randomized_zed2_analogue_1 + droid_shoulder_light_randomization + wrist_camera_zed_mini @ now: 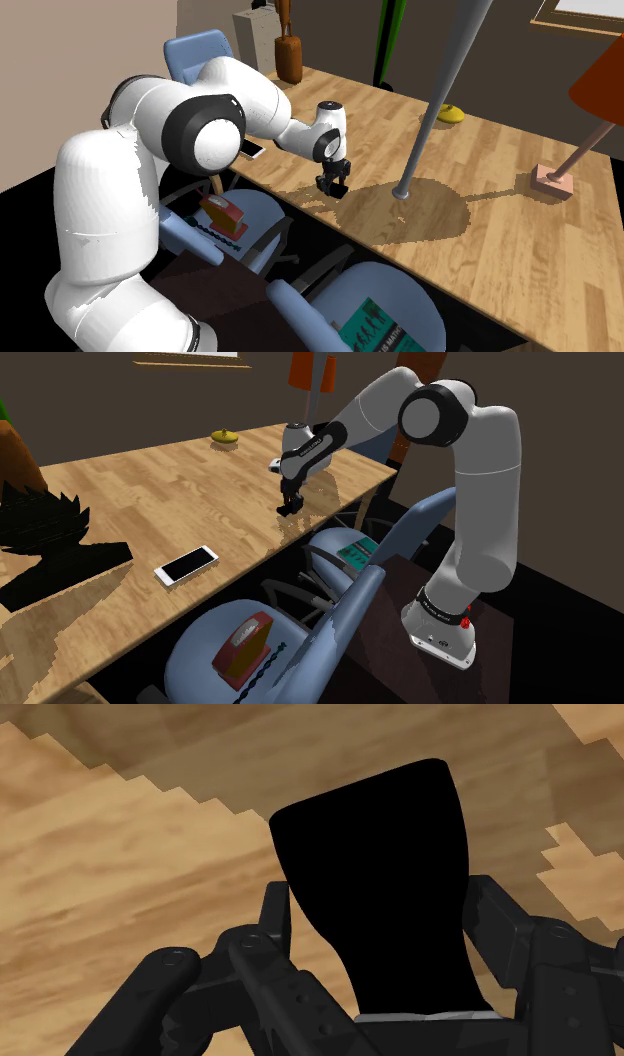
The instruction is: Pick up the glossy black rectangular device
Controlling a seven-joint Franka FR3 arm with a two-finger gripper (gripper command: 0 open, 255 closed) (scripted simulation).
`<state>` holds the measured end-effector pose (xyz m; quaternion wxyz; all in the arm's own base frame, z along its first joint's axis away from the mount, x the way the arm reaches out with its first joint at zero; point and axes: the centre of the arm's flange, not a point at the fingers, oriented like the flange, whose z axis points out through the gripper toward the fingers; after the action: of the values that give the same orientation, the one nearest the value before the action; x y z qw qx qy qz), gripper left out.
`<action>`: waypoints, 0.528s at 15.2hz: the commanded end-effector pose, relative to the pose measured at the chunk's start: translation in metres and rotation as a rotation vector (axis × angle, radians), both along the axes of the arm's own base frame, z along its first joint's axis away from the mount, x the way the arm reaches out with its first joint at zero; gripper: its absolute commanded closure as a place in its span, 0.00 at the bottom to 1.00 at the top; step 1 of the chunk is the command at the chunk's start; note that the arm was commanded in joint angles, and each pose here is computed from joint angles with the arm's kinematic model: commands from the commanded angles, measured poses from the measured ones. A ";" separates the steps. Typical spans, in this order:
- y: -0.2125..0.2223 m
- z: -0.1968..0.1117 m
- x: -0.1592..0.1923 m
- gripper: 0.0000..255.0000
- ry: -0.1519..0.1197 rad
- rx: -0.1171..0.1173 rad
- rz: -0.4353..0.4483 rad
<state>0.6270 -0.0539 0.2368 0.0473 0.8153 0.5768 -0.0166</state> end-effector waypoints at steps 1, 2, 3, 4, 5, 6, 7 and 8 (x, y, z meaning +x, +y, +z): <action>0.000 -0.001 0.000 1.00 0.001 0.000 0.000; 0.000 -0.001 0.000 1.00 0.001 0.000 0.000; 0.000 -0.001 0.000 1.00 0.001 0.000 0.000; 0.000 -0.001 0.000 1.00 0.001 0.000 0.000; 0.000 -0.001 0.000 1.00 0.001 0.000 0.000; 0.000 0.004 0.000 1.00 0.001 0.000 0.000; 0.000 0.010 0.000 1.00 0.001 0.000 0.000; 0.000 0.015 0.000 1.00 0.001 0.000 0.000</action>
<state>0.6263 -0.0539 0.2467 0.0471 0.8153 0.5768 -0.0171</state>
